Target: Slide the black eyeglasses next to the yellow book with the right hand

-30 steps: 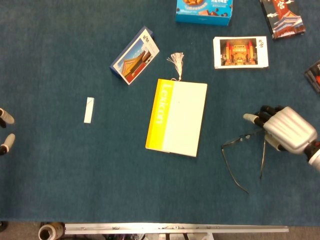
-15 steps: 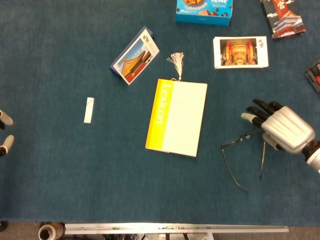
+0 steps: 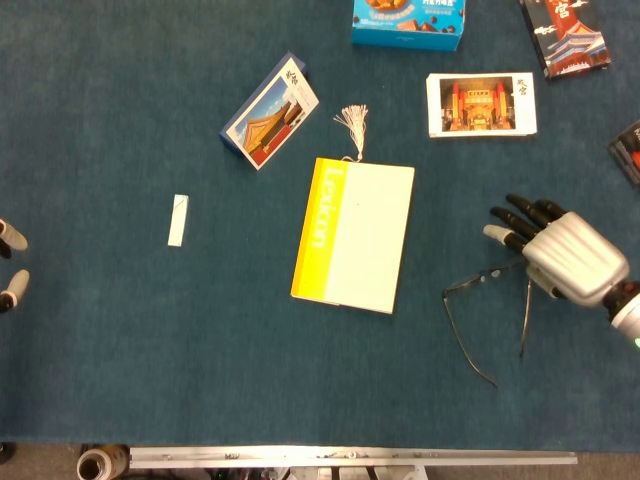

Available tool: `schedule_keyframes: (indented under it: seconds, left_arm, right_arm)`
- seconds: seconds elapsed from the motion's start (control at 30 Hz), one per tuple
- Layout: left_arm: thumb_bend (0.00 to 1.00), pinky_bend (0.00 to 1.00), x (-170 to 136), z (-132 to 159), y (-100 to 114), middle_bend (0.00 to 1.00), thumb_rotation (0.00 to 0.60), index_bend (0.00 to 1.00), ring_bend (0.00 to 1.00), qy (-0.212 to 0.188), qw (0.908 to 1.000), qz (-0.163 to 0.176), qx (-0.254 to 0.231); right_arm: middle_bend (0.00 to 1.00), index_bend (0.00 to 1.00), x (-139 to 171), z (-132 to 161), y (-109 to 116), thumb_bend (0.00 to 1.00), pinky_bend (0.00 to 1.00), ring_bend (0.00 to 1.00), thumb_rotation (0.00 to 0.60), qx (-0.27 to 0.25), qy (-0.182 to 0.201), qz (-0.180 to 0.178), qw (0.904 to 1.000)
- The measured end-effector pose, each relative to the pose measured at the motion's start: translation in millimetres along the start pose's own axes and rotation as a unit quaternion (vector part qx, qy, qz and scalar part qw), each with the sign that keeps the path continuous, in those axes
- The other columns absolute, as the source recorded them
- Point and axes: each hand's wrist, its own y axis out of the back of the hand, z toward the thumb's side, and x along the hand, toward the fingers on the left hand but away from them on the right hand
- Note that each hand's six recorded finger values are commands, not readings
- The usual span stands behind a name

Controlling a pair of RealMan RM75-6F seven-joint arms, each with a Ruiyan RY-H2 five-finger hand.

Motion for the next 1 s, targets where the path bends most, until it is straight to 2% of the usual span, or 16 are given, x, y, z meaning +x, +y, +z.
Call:
schedule_keyframes:
  seconds: [1.0]
  left_arm:
    - [0.28, 0.56, -6.4, -8.4, -1.5, 0.52, 0.6, 0.45, 0.46, 0.011, 0.9999, -0.002, -0.008]
  right_arm:
    - [0.13, 0.19, -21.3, 10.1, -9.6, 0.41, 0.21, 0.05, 0.6, -0.003, 0.007, -0.007, 0.9999]
